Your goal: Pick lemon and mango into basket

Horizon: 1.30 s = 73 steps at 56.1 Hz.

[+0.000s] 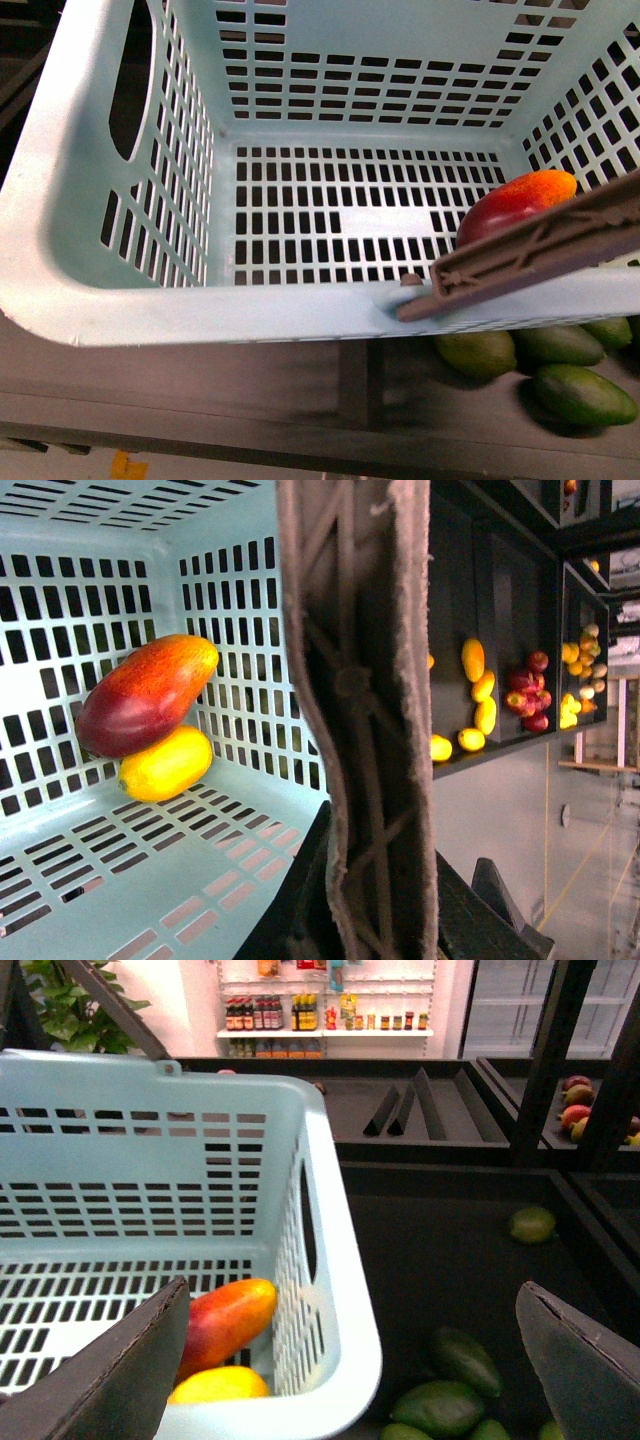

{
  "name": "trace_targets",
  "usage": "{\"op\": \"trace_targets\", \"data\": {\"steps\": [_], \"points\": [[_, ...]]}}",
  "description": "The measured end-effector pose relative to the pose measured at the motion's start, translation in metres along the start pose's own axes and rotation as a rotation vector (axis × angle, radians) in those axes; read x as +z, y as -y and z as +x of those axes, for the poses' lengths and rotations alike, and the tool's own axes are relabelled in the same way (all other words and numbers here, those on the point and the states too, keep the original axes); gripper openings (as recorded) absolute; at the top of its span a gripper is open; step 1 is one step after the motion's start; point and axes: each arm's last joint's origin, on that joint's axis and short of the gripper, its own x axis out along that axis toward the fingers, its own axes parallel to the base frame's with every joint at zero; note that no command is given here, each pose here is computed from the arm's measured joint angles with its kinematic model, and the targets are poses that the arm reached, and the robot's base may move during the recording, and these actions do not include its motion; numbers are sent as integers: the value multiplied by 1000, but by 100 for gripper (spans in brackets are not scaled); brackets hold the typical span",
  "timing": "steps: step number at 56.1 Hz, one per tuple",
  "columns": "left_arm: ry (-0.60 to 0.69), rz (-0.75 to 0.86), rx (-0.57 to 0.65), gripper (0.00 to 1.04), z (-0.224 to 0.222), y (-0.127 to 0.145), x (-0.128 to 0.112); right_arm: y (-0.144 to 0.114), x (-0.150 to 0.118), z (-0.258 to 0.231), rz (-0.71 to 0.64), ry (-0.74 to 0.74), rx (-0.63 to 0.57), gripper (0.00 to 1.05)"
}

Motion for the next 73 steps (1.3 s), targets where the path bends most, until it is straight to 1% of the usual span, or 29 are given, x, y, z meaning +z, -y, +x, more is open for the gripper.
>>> {"op": "trace_targets", "data": {"steps": [7,18,20,22,23,24,25,26,27,28,30,33,35,39,41,44,50,53,57,61,65,69,73], "points": [[20,15,15,7,0,-1,1,0,0,0,0,0,-3,96],[-3,14,-1,7,1,2,-3,0,0,0,0,0,-7,96],[41,-5,21,7,3,4,-4,0,0,0,0,0,-7,96],[178,-82,66,7,6,3,-4,0,0,0,0,0,-7,96],[216,-106,78,7,7,3,-4,0,0,0,0,0,-7,96],[282,-149,98,7,8,2,-4,0,0,0,0,0,-7,96],[348,-223,117,7,10,0,-5,0,0,0,0,0,-6,96],[379,-253,126,7,10,-1,-5,0,0,0,0,0,-6,96],[440,-307,144,7,11,-3,-4,0,0,0,0,0,-7,96],[468,-321,153,7,11,-4,-4,0,0,0,0,0,-7,96],[575,-413,169,7,10,-10,1,0,0,0,0,0,-8,96],[653,-477,172,7,7,-17,9,0,0,0,0,0,-8,96],[707,-506,179,7,4,-25,17,0,0,0,0,0,-8,96],[751,-538,195,7,1,-41,28,0,0,0,0,0,-8,96],[766,-562,217,7,0,-54,34,0,0,0,0,0,-8,96],[768,-606,257,7,5,-78,43,0,0,0,0,0,-7,96],[724,-698,341,7,31,-132,63,0,0,0,0,0,-7,96],[745,-779,332,7,42,-151,79,0,0,0,0,0,-8,96],[793,-873,298,7,48,-164,100,0,0,0,0,0,-8,96],[841,-927,267,7,50,-170,117,0,0,0,0,0,-7,96],[887,-961,262,7,53,-175,132,0,0,0,0,0,-7,96],[917,-971,264,7,59,-182,142,0,0,0,0,0,-8,96],[906,-965,284,7,72,-192,145,0,0,0,0,0,-8,96]]}}
